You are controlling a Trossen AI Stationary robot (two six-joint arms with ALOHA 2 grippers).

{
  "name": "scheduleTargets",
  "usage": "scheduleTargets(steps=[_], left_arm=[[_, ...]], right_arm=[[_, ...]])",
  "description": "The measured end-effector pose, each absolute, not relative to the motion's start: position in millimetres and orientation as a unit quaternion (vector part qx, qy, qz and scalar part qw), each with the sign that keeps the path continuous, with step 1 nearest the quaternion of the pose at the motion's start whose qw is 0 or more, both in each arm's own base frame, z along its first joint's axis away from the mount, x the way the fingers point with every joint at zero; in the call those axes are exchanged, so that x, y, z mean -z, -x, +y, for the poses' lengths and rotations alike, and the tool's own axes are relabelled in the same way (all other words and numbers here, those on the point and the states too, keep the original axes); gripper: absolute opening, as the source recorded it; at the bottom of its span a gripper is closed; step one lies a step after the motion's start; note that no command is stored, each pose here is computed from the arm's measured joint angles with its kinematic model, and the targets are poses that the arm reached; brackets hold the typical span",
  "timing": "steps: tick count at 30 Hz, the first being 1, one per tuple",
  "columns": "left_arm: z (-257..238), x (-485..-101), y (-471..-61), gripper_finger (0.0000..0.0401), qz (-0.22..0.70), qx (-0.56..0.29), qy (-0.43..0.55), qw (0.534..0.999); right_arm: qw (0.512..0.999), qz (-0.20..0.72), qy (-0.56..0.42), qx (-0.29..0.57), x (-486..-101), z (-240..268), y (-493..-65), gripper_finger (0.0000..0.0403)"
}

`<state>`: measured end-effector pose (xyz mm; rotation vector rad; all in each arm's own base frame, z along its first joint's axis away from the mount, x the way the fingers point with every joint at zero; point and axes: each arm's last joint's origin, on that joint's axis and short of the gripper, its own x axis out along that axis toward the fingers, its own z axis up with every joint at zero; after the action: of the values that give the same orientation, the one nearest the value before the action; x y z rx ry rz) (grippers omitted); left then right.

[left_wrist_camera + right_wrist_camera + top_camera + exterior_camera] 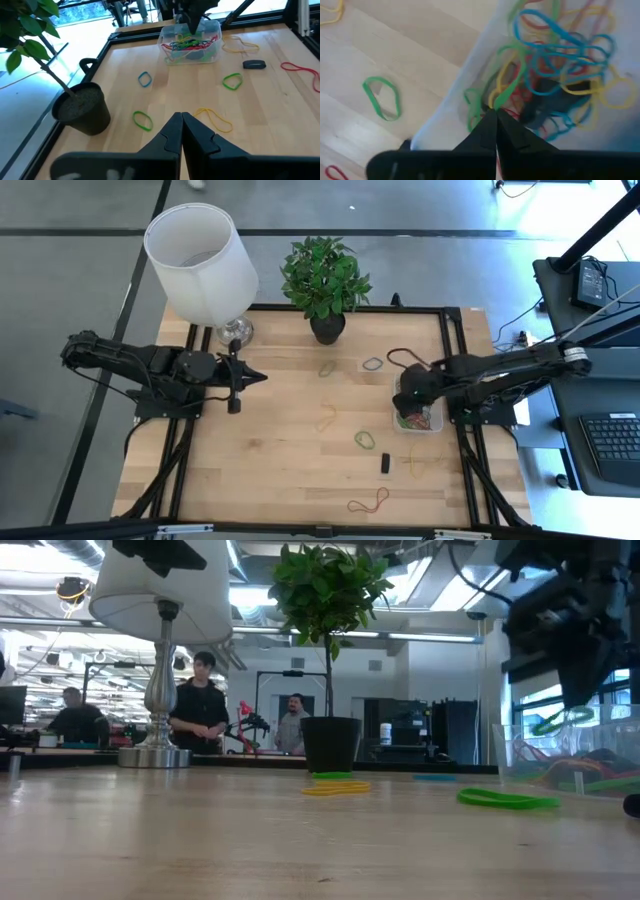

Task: Pick and place rubber bands into bin
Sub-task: Put the green rubber band into the transparent bin

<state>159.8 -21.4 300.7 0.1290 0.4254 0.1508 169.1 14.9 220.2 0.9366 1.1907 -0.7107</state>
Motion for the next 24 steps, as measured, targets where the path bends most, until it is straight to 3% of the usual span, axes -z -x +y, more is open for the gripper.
scheduleTargets(steps=[11,24], left_arm=[[-21.5,-300.7,-159.9,0.0007,0.211,-0.073,-0.065,0.973],[-21.5,-301.1,-160.0,0.0008,0.204,-0.085,-0.007,0.975]], right_arm=[[0.639,0.573,-0.385,0.34,-184.3,21.9,-198.9,0.0007],[0.65,0.554,-0.395,0.339,-192.5,21.1,-194.7,0.0101]])
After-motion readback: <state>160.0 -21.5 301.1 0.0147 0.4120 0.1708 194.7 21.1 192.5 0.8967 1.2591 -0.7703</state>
